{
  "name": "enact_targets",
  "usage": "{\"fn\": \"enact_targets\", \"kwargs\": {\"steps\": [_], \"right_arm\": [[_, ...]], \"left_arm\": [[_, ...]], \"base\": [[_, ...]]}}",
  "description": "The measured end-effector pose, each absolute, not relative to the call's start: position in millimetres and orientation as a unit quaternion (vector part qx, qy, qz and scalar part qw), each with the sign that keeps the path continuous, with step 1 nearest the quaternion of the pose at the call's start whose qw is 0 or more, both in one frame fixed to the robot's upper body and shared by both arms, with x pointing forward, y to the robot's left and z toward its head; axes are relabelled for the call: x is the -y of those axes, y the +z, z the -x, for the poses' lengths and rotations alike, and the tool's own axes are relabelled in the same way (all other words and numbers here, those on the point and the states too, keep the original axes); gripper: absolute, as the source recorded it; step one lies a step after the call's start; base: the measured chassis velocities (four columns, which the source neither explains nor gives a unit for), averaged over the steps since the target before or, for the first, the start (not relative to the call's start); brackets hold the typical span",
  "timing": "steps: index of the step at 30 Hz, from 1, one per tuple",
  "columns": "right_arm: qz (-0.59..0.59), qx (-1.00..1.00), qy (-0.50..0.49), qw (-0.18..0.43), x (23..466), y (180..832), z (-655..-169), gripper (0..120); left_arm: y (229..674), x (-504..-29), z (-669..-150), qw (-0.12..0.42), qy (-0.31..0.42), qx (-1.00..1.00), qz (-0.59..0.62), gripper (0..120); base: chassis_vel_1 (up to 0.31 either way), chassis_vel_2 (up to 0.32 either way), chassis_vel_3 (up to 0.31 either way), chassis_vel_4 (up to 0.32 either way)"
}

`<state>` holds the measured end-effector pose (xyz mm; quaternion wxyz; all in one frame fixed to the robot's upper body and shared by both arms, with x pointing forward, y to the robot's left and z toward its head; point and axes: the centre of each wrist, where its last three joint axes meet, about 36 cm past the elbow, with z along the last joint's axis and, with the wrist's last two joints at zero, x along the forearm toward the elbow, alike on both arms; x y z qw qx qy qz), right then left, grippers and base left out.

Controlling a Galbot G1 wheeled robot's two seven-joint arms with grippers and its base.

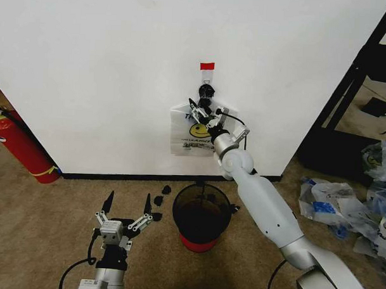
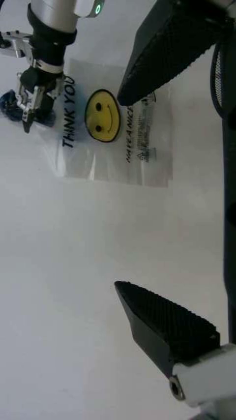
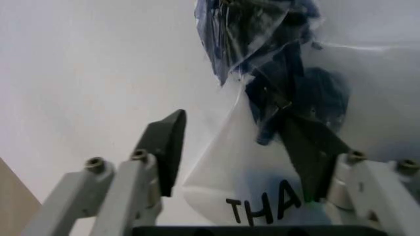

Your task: Pick up the garbage bag from the wall and place it over the trash bin.

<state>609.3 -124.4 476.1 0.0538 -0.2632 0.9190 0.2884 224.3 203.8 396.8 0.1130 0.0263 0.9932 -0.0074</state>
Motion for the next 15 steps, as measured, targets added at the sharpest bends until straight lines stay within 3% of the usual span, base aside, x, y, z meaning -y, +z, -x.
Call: {"fn": "enact_targets", "kwargs": {"steps": [1,8,15], "right_arm": [[0.263,-0.919,0.288,0.054,124.4,476.1,-609.3,51],[0.262,-0.92,0.286,0.055,126.4,477.8,-610.1,20],[0.26,-0.921,0.285,0.053,128.5,477.2,-610.3,0]], "left_arm": [[396.8,-203.8,-224.3,0.113,-0.007,-0.993,-0.026,100],[396.1,-203.4,-224.2,0.113,-0.008,-0.993,-0.027,100],[395.9,-203.5,-224.1,0.113,-0.008,-0.993,-0.029,100]], "base": [[0.0,0.0,0.0,0.0],[0.0,0.0,0.0,0.0],[0.0,0.0,0.0,0.0]]}}
